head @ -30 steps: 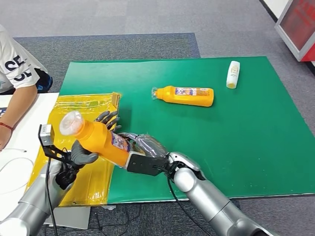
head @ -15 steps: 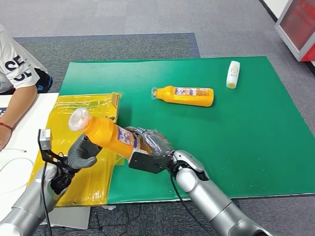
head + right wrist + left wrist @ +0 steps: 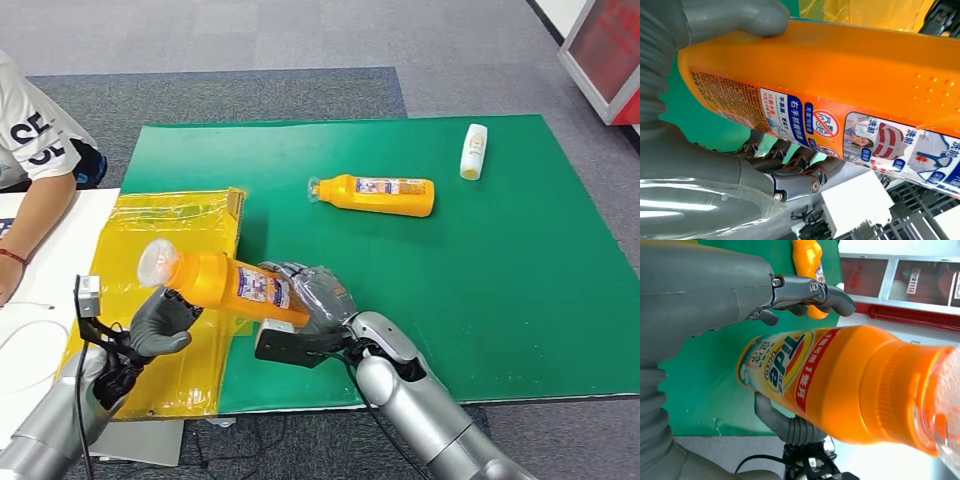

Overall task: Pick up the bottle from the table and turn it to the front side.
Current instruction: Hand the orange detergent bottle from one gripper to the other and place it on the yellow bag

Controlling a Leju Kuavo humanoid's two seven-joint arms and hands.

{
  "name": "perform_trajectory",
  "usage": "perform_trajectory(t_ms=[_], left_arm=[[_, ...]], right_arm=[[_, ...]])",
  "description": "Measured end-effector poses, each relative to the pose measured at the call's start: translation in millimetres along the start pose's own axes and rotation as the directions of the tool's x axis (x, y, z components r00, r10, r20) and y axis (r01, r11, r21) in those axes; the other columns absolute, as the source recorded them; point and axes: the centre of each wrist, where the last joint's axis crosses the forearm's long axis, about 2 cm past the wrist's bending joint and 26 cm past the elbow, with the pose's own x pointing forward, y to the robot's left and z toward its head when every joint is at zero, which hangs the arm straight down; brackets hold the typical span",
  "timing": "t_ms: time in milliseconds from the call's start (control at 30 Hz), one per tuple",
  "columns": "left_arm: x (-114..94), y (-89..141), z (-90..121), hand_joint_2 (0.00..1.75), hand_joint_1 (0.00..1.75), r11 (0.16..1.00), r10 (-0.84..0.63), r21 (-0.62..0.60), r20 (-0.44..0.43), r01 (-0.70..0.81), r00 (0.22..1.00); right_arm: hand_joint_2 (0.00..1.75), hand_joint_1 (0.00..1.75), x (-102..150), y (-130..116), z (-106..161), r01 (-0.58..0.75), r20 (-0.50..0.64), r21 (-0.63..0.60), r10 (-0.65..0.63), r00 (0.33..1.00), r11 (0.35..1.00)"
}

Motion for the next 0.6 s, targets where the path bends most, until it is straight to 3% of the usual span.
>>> perform_trajectory(t_ms=[333,600], left_arm=[[4,6,2,1.75,0.00,0.998,-0.055,-0.009,-0.005,0.055,0.998],[22,23,-10,1.75,0.00,0.983,-0.175,-0.053,-0.022,0.174,0.984]], right_arm=[[1.75,1.75,0,2,0,0.055,0.022,0.031,-0.056,0.998,0.998],[1.75,1.75,3,2,-3,0.064,0.040,0.060,-0.067,0.997,0.996]])
